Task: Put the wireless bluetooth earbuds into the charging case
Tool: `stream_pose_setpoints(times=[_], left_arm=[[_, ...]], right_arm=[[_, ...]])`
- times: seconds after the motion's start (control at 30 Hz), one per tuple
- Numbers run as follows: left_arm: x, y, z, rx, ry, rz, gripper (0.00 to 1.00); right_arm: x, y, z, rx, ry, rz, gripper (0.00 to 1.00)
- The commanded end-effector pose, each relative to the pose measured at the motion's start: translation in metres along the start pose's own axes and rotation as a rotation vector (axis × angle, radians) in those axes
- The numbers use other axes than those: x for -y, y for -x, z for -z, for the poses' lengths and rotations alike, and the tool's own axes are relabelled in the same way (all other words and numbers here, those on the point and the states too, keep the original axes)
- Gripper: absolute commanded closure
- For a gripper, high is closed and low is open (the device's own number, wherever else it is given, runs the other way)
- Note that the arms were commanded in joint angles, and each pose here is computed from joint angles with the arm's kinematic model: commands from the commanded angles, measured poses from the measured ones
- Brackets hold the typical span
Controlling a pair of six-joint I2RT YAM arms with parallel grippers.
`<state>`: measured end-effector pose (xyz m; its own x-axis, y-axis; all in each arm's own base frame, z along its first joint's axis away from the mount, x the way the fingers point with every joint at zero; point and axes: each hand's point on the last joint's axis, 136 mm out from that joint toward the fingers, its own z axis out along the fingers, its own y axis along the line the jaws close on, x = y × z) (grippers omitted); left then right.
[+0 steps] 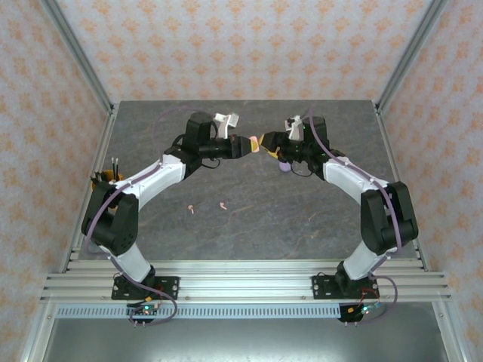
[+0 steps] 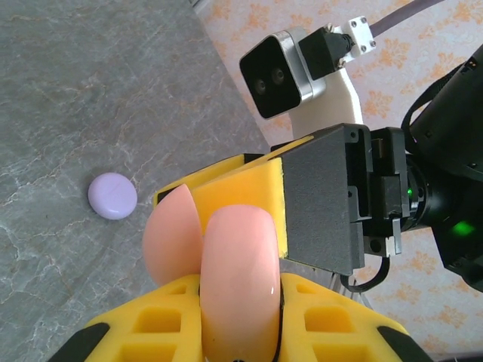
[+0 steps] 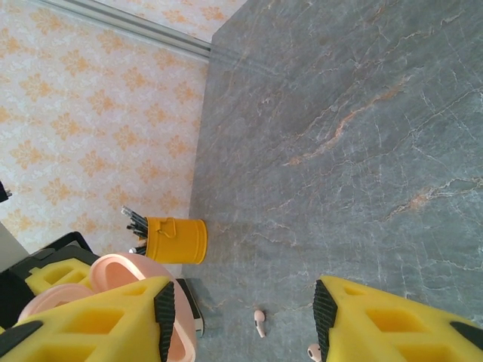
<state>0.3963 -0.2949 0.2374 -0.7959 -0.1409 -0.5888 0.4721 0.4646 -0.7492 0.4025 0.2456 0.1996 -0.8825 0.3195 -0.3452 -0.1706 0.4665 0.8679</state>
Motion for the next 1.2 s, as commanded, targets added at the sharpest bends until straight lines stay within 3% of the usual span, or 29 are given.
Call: stream_pose_setpoints(times=[0.0, 0.17, 0.4, 0.6, 0.8, 1.17], left_arm=[[0.052, 0.022, 0.006, 0.047, -0.139, -0.115, 1.0], [0.049, 0.021, 0.007, 0.048, -0.12, -0.121, 1.0], [0.042, 0.017, 0.006, 0.039, -0.103, -0.109, 1.0], [0.05, 0.026, 0.009, 0.036, -0.143, -0.127, 1.0], [0.067, 0.035, 0.009, 0.022, -0.195, -0.151, 1.0], [0.072, 0.037, 0.009, 0.005, -0.208, -0.147, 1.0]], right_arm=[[0.0, -0.003, -0.009, -0.009, 0.007, -0.007, 0.48], [0.001, -0.001, 0.002, 0.008, -0.03, 0.012, 0.48], [-0.008, 0.03, 0.059, 0.156, -0.009, -0.021, 0.46], [-0.041, 0.015, 0.075, 0.086, 0.084, 0.067, 0.5], [-0.049, 0.001, 0.074, 0.006, 0.13, 0.116, 0.58], [-0.064, 0.003, 0.077, 0.013, 0.148, 0.157, 0.59]])
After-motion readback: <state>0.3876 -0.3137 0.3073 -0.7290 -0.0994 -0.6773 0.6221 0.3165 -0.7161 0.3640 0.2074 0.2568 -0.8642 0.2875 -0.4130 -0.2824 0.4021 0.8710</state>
